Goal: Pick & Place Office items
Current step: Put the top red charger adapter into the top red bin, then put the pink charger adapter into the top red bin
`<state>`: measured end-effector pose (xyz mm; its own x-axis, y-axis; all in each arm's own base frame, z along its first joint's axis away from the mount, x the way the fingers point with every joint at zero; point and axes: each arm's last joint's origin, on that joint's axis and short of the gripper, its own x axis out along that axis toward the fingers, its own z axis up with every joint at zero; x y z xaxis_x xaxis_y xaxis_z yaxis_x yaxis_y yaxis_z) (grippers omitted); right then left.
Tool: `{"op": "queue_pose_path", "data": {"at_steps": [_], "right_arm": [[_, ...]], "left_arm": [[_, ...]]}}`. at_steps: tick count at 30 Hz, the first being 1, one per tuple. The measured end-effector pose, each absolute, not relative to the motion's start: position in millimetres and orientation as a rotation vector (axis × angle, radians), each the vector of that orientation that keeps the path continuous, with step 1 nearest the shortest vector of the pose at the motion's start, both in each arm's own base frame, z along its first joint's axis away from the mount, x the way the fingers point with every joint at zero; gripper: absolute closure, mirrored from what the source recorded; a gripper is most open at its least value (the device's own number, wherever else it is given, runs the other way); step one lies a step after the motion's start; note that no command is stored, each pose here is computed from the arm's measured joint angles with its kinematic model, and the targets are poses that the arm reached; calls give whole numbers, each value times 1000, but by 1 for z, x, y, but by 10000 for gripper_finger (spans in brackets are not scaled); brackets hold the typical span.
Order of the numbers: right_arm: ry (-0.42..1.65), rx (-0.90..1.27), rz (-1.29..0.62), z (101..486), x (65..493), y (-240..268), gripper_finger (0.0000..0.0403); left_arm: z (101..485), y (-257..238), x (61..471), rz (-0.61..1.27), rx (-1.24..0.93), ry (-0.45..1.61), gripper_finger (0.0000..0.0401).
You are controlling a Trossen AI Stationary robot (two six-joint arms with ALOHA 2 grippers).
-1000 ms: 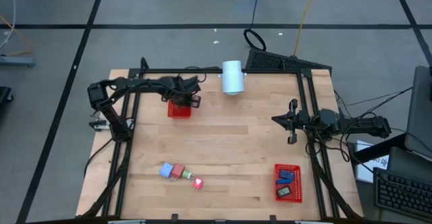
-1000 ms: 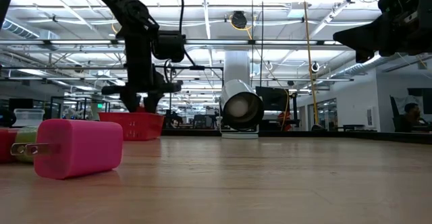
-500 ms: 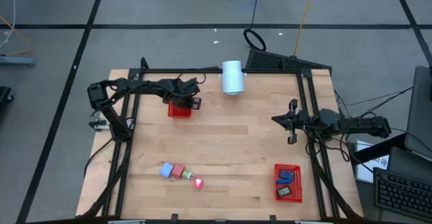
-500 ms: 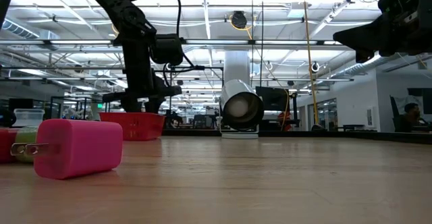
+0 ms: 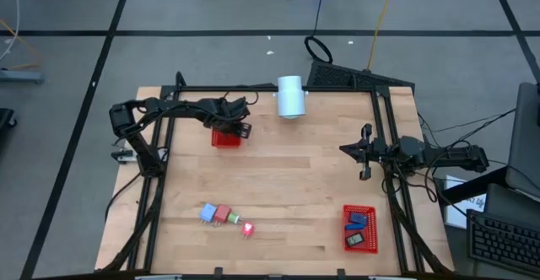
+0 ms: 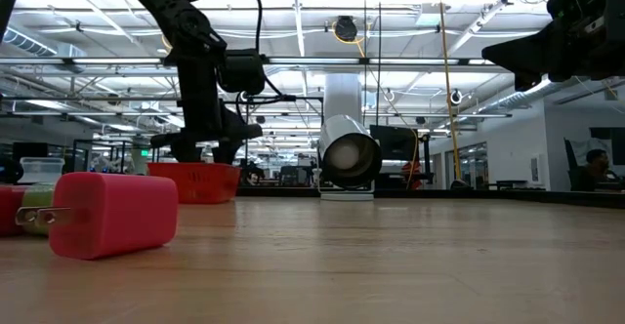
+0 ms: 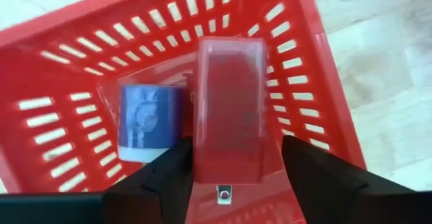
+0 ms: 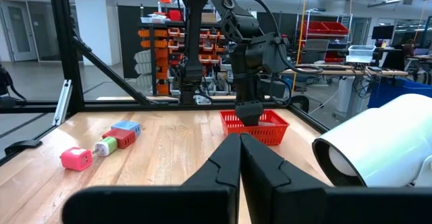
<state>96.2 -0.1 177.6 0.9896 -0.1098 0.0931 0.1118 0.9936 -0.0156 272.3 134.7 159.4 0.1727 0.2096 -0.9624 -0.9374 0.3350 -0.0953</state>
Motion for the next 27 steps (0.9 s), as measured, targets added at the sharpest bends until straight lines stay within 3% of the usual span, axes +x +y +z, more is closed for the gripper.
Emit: {"op": "queue_pose_path", "data": {"at_steps": [27], "right_arm": [[-92,-21,-111,178,96,0,403]], "left_arm": [[194,135,290,809,-737,1130,167]]}}
